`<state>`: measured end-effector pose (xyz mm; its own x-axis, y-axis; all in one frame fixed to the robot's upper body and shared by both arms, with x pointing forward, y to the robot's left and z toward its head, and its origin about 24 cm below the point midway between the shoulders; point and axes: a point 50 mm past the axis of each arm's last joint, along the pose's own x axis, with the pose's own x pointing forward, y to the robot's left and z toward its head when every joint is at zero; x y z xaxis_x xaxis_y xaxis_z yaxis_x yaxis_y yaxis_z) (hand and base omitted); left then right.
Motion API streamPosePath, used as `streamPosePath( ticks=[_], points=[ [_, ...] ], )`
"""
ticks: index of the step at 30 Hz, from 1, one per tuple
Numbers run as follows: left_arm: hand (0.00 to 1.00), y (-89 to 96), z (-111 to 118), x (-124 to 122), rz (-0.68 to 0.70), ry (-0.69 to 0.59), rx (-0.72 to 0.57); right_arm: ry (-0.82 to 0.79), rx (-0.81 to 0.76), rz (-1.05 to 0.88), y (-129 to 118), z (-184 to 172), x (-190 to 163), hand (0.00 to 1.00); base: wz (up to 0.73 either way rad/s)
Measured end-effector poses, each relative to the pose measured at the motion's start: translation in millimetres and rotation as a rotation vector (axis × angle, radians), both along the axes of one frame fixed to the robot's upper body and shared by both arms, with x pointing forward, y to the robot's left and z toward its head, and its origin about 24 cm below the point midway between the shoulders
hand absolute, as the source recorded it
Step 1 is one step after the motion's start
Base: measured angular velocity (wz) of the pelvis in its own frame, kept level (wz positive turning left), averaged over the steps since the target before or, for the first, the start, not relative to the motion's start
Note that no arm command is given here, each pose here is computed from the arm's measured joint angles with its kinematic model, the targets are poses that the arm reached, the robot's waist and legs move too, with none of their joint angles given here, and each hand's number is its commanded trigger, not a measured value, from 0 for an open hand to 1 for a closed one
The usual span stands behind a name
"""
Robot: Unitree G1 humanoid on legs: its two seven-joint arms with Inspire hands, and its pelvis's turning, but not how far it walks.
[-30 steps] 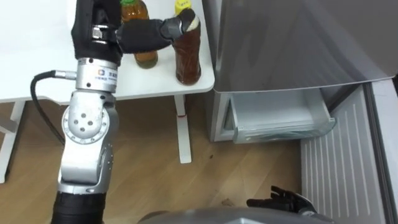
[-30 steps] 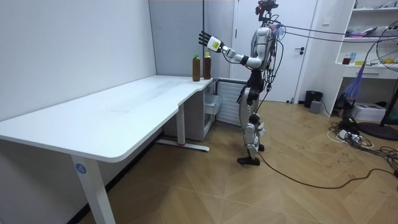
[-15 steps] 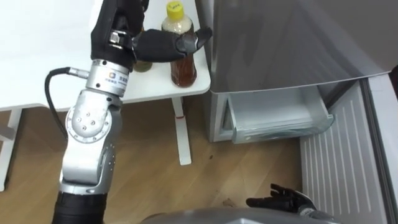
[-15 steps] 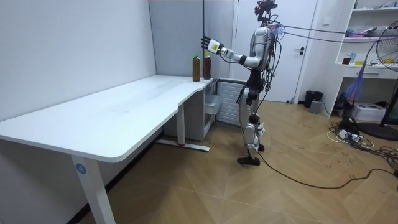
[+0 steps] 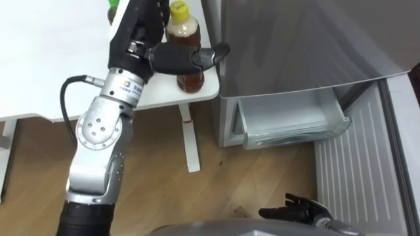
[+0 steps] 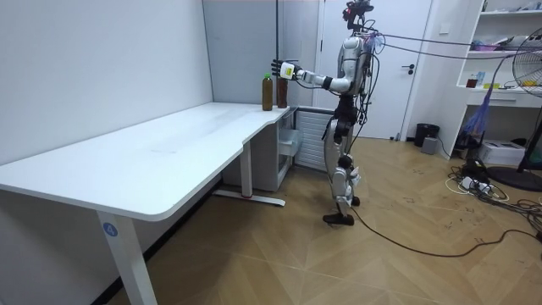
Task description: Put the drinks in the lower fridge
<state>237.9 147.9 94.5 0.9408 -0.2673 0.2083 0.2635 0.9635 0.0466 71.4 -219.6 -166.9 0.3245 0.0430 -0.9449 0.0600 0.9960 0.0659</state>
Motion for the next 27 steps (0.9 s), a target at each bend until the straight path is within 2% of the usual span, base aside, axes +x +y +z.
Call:
streamPosePath(
  ticks=[9, 14, 27],
  points=[
    [0.00, 0.3, -1.9, 0.4, 0.002, 0.008, 0.000, 0.005, -0.010, -0.004, -0.7, -0.2, -1.1, 0.00, 0.00],
    [0.00, 2.2, -10.4, 1.8, 0.016, 0.045, 0.002, 0.005, -0.020, -0.005, -1.1, -0.3, -1.5, 0.00, 0.00],
    [0.00, 2.9, -10.4, 2.0, 0.030, 0.045, -0.001, 0.007, -0.024, -0.010, -1.4, -0.4, -2.4, 0.00, 0.00]
  ],
)
